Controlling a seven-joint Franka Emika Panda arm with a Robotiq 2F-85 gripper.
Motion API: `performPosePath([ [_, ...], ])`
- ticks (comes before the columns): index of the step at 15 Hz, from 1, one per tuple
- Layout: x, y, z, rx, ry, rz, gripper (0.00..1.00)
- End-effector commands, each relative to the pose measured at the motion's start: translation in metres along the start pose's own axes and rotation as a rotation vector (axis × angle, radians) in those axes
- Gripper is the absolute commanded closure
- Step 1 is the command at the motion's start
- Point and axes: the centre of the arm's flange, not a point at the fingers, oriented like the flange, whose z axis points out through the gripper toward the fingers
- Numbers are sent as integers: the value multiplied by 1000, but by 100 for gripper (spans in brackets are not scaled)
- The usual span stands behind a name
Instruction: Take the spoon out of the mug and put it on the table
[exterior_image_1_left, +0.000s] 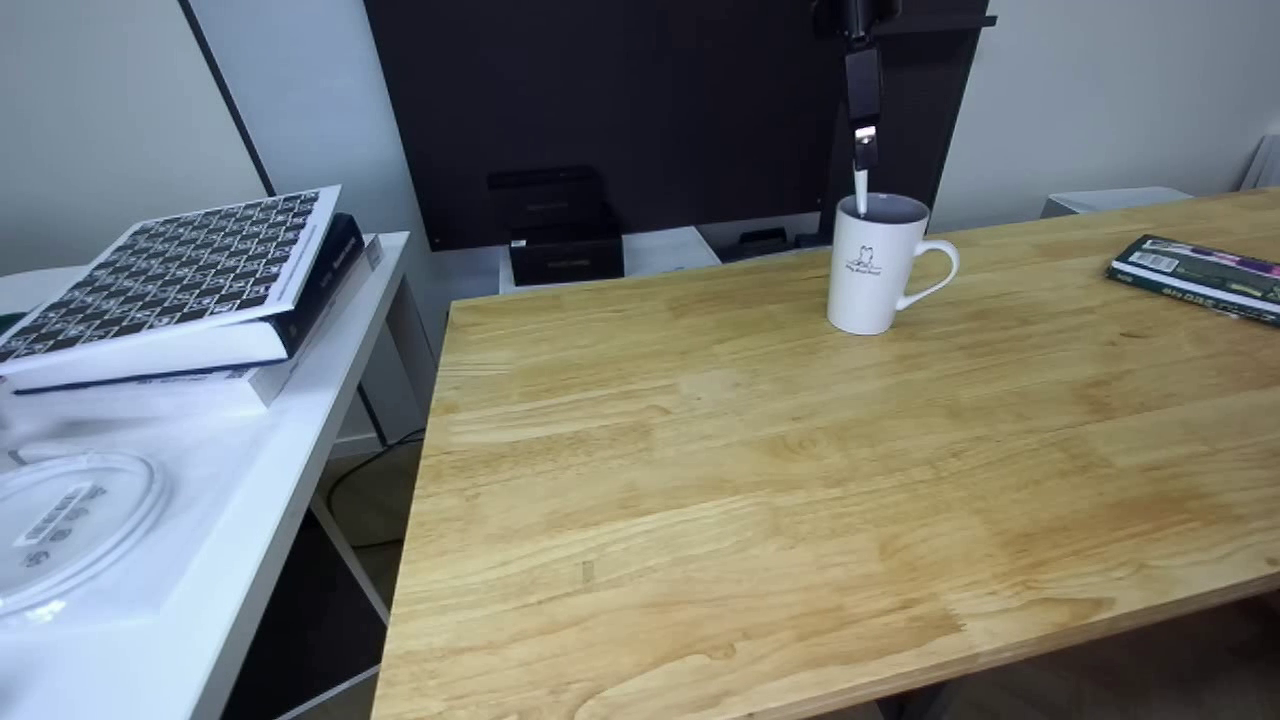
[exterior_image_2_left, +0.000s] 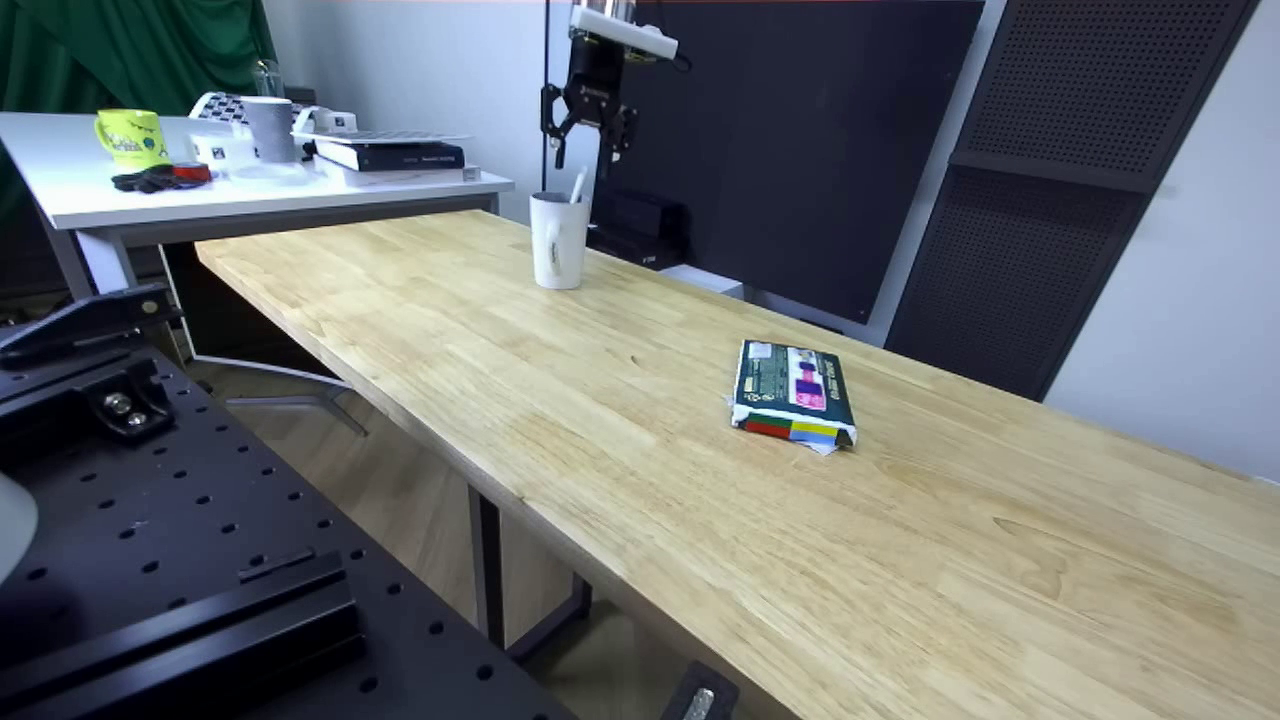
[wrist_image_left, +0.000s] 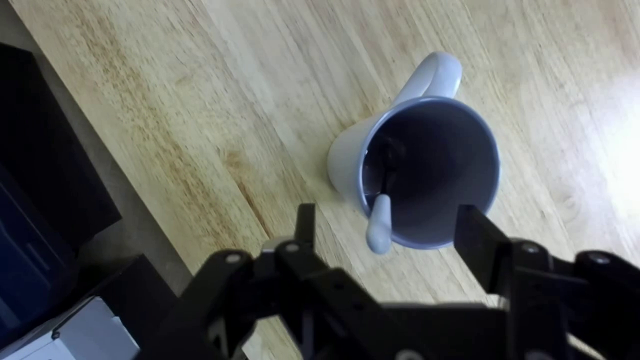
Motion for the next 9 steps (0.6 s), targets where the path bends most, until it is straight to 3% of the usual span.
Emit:
performPosePath([
  [1,25,19,-11,-6,-2,-1,57],
  [6,25,17,-9,-10,3,0,93],
  [7,26,16,-9,-9,2,-2,98],
  [9,28,14,-12,-3,1,-6,99],
])
